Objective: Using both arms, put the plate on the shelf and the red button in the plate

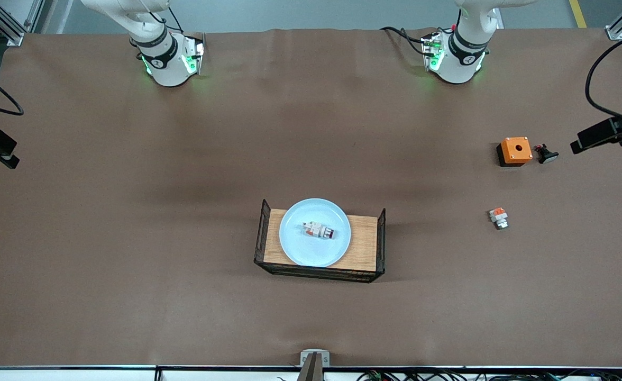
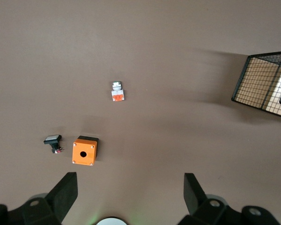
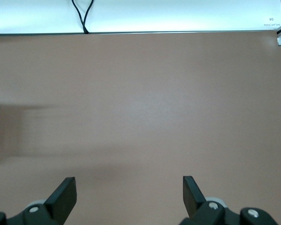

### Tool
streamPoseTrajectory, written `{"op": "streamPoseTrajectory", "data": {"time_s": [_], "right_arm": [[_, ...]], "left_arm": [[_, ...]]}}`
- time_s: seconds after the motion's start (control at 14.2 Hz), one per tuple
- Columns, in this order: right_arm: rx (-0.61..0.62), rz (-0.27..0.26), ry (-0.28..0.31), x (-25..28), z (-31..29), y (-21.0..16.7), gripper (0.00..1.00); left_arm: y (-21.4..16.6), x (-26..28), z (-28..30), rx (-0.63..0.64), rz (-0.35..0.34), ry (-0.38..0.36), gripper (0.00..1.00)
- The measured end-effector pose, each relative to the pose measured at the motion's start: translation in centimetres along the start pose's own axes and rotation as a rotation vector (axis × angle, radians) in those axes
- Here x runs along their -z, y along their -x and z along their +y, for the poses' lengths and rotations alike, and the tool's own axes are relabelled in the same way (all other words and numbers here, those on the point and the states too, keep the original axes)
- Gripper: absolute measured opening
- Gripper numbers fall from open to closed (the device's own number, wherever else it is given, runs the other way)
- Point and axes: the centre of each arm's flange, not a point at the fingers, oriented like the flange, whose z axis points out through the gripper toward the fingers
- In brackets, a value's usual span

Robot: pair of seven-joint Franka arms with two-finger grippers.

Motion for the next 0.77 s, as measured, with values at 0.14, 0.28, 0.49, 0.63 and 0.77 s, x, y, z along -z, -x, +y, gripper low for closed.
{"op": "streamPoseTrajectory", "data": {"time_s": [0.14, 0.28, 0.49, 0.63, 0.77], "right_arm": [[0.0, 0.0, 0.0, 0.0, 0.0, 0.0, 1.0], [0.0, -0.001, 0.0, -0.1, 0.0, 0.0, 1.0], [0.002, -0.001, 0.0, -0.1, -0.1, 0.0, 1.0], [0.002, -0.001, 0.0, -0.1, -0.1, 0.0, 1.0], [0.002, -0.001, 0.0, -0.1, -0.1, 0.0, 1.0]], "left_arm": [[1.2, 1.4, 0.5, -0.013, 0.02, 0.002, 1.0], [1.6, 1.8, 1.5, -0.031, 0.032, 0.005, 1.0], [0.0, 0.2, 2.3, -0.04, 0.055, 0.013, 1.0], [-1.7, -1.1, 2.3, -0.037, 0.08, 0.02, 1.0], [-3.3, -2.5, 2.4, -0.033, 0.101, 0.027, 1.0]]}}
